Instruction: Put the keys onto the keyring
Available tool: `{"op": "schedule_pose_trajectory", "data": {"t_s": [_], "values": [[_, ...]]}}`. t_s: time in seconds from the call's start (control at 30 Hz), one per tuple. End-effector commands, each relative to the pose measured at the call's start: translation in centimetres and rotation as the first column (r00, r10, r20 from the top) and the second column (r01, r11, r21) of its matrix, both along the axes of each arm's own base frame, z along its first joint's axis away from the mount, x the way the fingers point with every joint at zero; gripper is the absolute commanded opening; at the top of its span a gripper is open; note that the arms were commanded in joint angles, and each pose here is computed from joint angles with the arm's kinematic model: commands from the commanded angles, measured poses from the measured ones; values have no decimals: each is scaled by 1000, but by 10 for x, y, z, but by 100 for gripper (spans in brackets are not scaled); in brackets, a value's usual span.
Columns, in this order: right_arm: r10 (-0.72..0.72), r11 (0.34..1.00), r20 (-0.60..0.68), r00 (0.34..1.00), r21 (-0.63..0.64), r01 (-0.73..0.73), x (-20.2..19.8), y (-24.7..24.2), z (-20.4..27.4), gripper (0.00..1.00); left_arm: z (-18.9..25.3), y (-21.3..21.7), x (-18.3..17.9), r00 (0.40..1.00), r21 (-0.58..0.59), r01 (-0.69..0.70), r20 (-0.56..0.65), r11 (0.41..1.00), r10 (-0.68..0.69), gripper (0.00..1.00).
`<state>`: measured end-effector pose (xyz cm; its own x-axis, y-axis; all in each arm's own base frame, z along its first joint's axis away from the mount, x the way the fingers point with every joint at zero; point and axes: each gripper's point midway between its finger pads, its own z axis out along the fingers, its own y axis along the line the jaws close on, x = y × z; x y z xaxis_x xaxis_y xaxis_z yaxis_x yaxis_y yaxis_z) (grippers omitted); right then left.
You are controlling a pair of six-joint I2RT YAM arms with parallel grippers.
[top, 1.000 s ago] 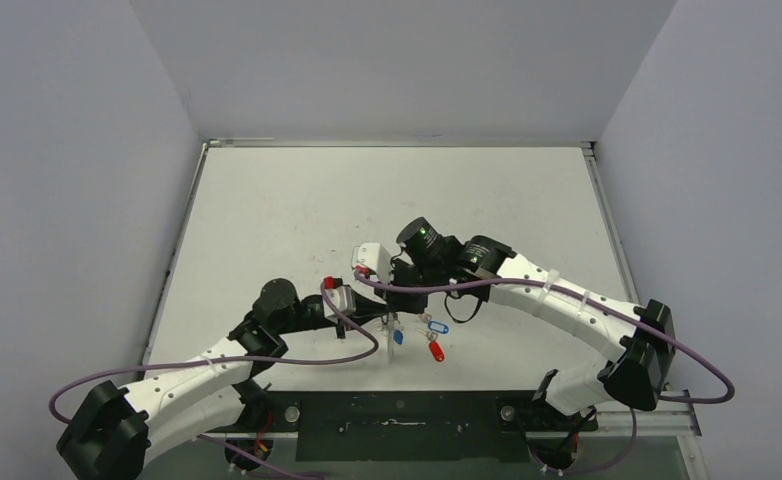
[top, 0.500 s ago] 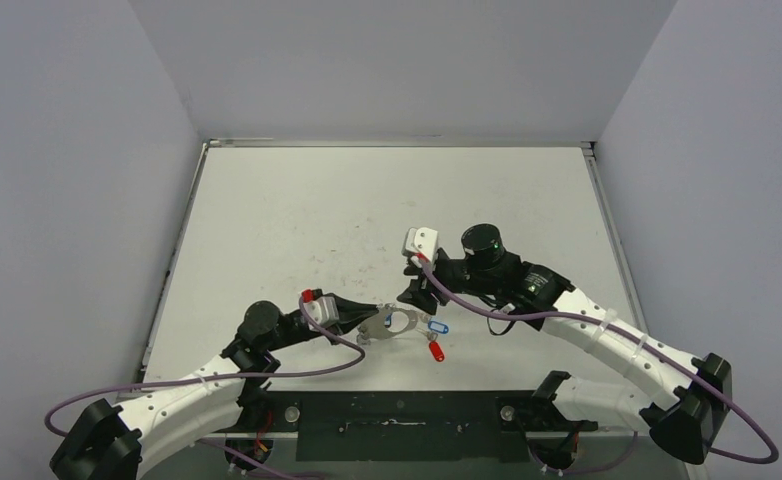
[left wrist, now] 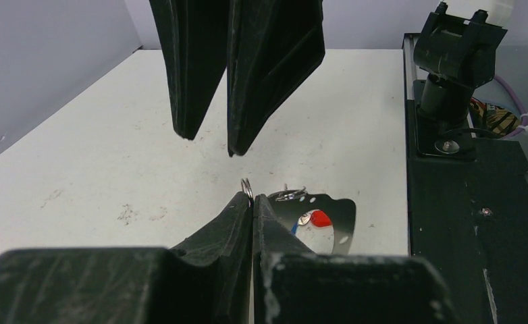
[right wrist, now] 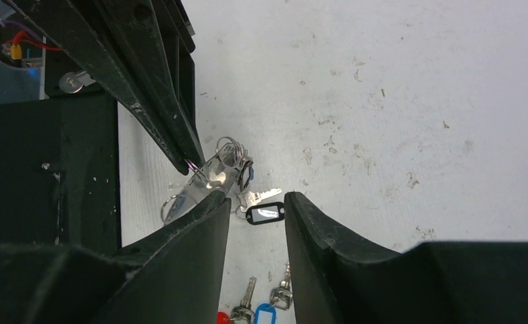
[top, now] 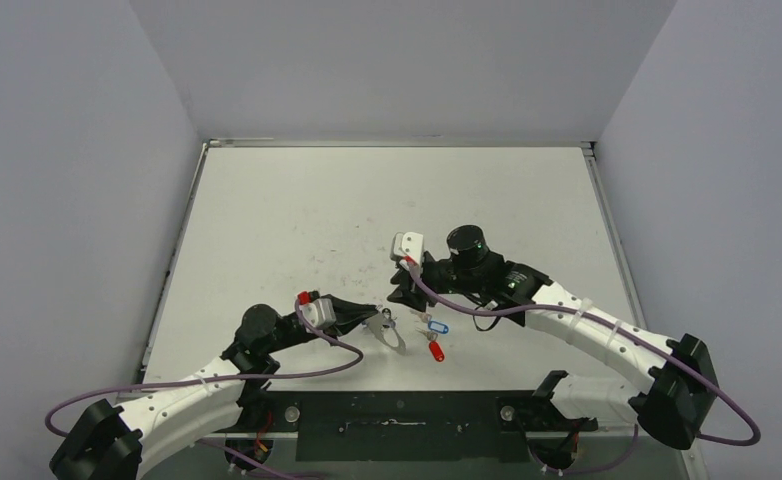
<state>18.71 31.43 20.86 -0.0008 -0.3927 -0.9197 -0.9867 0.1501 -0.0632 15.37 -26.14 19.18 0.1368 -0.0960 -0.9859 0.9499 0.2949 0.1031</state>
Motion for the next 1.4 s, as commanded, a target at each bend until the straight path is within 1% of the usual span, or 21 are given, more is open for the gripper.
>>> {"op": "schedule_pose_trajectory", "data": {"t_s": [0.0, 0.07, 0.17, 0.27, 0.37, 0.43, 0.77, 0.8, 0.83, 0.87, 0.93, 0.97, 1.2, 1.37], "values": [[40, 999, 16, 999, 11, -40, 4, 10, -6, 34, 28, -1, -2, 997, -76, 15, 73, 997, -10, 0], [58, 998, -7, 998, -1, -58, 0, 12, -15, 32, 28, -1, -1, 997, -76, 13, 72, 997, -7, 0], [86, 996, -29, 996, 3, -86, -8, 15, -22, 32, 28, -1, -1, 998, -78, 8, 68, 997, -3, 0], [104, 993, -22, 994, 65, -102, -15, 18, -17, 33, 27, -1, 0, 998, -78, 7, 64, 997, -2, 0], [105, 983, 14, 994, 148, -106, -17, 21, -3, 34, 26, -1, -1, 998, -78, 7, 62, 997, -2, 0], [109, 977, 25, 994, 181, -112, -19, 22, 2, 35, 26, -1, -1, 998, -78, 7, 62, 997, -2, 0], [141, 963, 23, 990, 229, -142, -21, 32, 10, 34, 27, -1, -1, 998, -79, 10, 66, 997, -5, 0], [145, 963, 21, 989, 227, -146, -21, 32, 10, 33, 27, -1, -1, 998, -78, 10, 64, 997, -5, 0], [148, 963, 19, 989, 223, -149, -21, 32, 9, 29, 28, -1, -1, 998, -80, 11, 67, 997, -5, 0], [159, 963, 18, 987, 218, -159, -23, 32, 8, 24, 27, -1, -1, 998, -79, 11, 66, 997, -6, 0], [175, 963, 15, 984, 207, -174, -25, 32, 6, 7, 27, 0, -1, 998, -80, 8, 66, 997, -3, 0], [182, 963, 14, 983, 199, -181, -27, 31, 5, 0, 28, 0, -1, 998, -80, 7, 68, 997, -2, 0], [190, 963, 30, 981, 190, -192, -31, 25, 14, 0, 27, 1, 2, 998, -81, -11, 59, 997, 16, 0], [202, 973, -25, 979, 117, -197, -35, 20, 15, 0, 24, 4, 9, 998, -44, -56, 36, 997, 58, 0]]}}
